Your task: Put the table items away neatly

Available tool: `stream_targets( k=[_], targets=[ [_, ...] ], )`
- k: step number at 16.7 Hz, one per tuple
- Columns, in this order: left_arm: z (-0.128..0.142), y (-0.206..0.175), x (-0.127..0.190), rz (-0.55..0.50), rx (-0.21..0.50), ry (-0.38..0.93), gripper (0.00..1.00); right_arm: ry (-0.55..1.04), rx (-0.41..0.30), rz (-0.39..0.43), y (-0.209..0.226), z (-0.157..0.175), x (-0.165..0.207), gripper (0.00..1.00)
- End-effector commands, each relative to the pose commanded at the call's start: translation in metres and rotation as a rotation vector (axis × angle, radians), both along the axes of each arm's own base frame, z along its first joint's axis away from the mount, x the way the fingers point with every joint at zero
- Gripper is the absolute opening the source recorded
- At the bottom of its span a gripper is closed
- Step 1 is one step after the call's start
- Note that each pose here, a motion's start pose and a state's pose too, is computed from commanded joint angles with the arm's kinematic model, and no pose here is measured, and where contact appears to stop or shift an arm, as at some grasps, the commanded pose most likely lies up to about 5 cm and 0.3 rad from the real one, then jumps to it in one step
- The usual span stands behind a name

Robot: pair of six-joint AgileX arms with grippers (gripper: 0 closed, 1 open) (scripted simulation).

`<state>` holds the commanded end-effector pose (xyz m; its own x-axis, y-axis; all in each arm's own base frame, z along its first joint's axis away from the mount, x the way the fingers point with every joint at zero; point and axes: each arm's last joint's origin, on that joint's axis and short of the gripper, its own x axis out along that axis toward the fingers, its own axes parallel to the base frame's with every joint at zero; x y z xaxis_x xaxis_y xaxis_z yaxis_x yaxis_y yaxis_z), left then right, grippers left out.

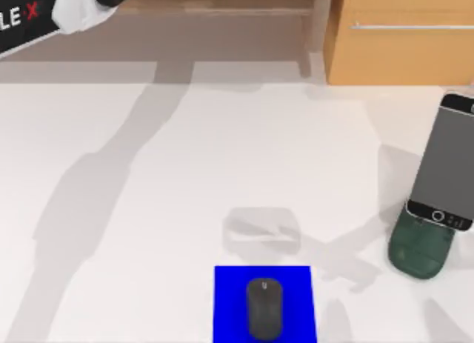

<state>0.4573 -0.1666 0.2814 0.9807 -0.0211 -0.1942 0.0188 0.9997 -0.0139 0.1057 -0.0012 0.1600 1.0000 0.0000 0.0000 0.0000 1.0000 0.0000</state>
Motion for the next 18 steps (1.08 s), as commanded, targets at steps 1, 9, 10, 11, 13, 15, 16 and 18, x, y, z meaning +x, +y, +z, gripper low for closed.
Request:
stream_targets(
  k=[1,9,10,11,13,15,16,18],
  targets=[
    [-0.0007,0.0002,0.0008,0.001,0.004,0.003,0.0,0.0,0.0,0.0,0.0,0.0,0.0,1.0],
    [-0.0007,0.0002,0.0008,0.001,0.004,0.003,0.38,0.0,0.0,0.0,0.0,0.0,0.0,1.0],
    [-0.0007,0.0002,0.0008,0.001,0.004,0.003,0.45,0.0,0.0,0.0,0.0,0.0,0.0,1.0],
    [-0.0007,0.0002,0.0008,0.001,0.004,0.003,0.53,0.0,0.0,0.0,0.0,0.0,0.0,1.0],
    [-0.0007,0.0002,0.0008,0.001,0.004,0.003,0.68,0.0,0.0,0.0,0.0,0.0,0.0,1.0],
    [-0.0007,0.0002,0.0008,0.001,0.004,0.003,0.83,0.0,0.0,0.0,0.0,0.0,0.0,1.0],
    [-0.0007,0.0002,0.0008,0.001,0.004,0.003,0.9,0.0,0.0,0.0,0.0,0.0,0.0,1.0],
    [-0.0007,0.0002,0.0008,0.001,0.004,0.003,1.0,0.0,0.0,0.0,0.0,0.0,0.0,1.0]
  ],
)
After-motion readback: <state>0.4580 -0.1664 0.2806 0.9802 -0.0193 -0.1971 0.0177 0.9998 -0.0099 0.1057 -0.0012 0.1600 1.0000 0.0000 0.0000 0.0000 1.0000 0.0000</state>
